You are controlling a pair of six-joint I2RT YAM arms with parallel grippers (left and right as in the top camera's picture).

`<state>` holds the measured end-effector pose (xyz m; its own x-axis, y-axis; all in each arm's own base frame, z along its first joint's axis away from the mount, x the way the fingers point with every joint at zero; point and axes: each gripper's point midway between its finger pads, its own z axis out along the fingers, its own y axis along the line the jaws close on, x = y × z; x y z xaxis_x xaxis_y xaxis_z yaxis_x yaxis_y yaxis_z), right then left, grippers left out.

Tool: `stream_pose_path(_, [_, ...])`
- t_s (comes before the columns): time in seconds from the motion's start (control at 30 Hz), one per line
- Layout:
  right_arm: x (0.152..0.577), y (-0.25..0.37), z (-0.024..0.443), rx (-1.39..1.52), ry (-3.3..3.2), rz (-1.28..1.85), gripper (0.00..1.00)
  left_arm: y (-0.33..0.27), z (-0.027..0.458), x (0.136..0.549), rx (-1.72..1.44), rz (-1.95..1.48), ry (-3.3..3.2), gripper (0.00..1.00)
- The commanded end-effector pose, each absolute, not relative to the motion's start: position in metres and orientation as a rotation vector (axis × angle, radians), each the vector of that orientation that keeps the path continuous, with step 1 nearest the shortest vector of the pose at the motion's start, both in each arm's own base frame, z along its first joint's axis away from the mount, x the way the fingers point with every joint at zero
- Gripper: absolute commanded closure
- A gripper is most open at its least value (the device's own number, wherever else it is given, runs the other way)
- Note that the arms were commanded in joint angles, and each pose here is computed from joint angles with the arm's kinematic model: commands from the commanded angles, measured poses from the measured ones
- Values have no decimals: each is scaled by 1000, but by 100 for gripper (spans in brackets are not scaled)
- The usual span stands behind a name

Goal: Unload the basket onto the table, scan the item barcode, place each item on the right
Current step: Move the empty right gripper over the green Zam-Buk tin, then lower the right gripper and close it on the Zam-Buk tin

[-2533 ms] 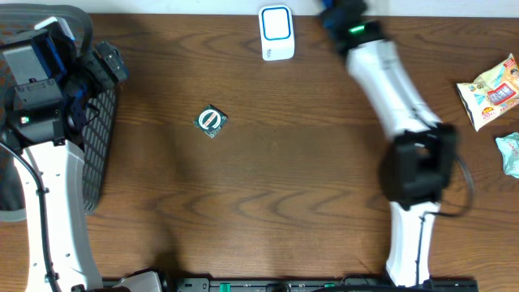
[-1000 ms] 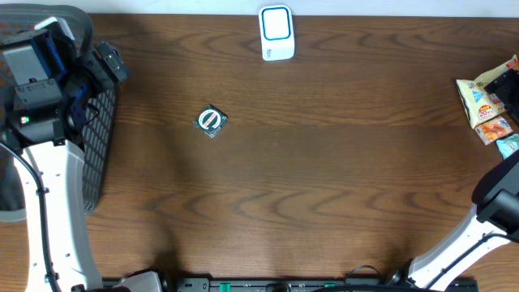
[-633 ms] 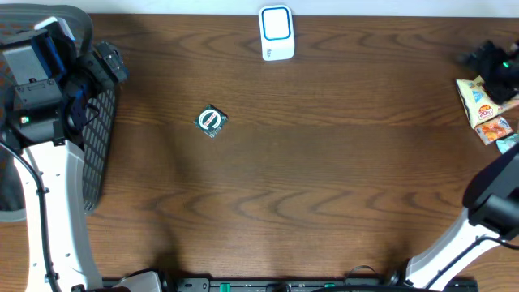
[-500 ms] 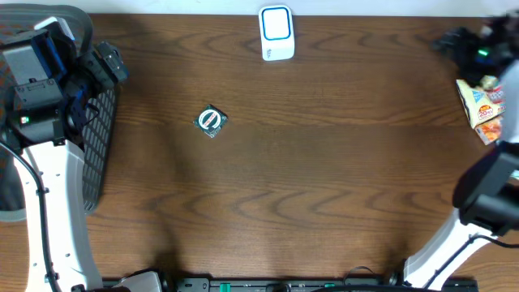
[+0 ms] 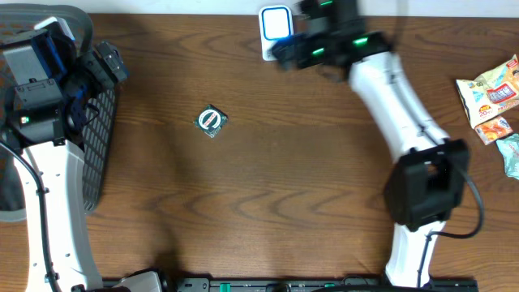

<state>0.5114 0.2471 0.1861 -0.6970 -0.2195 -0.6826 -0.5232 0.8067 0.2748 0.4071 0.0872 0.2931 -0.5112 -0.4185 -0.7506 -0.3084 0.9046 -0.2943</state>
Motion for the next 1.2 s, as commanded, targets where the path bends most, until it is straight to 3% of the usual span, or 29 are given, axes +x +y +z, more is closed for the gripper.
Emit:
stream_pose_path(0.0, [498,289,152,-916,2248,365,1,102,285,405,-574,-87,2163,2])
stream_pose_path(0.13, [492,324,129,-979,2220,209,1,102,285,405,-574,-87,2163,2])
stream_pose_path(0.33, [479,367,86,-1060,2204,220,1,102,285,405,-574,-87,2163,2])
stream_pose_path(0.57, [449,412,62,-1190,2162,487,1,102,285,405,-574,-87,2163,2])
stream_pose_path(0.87, [435,418,56,-1229,2179,521,1,102,285,405,-574,-87,2163,2])
stream_pose_path(1.03, [428,412,42,-1242,2215,518,11,102,285,405,-574,-87,2163,2])
stream_pose_path(1.17, [422,412,31,-1246,2222,520,14,102,285,405,-574,-87,2163,2])
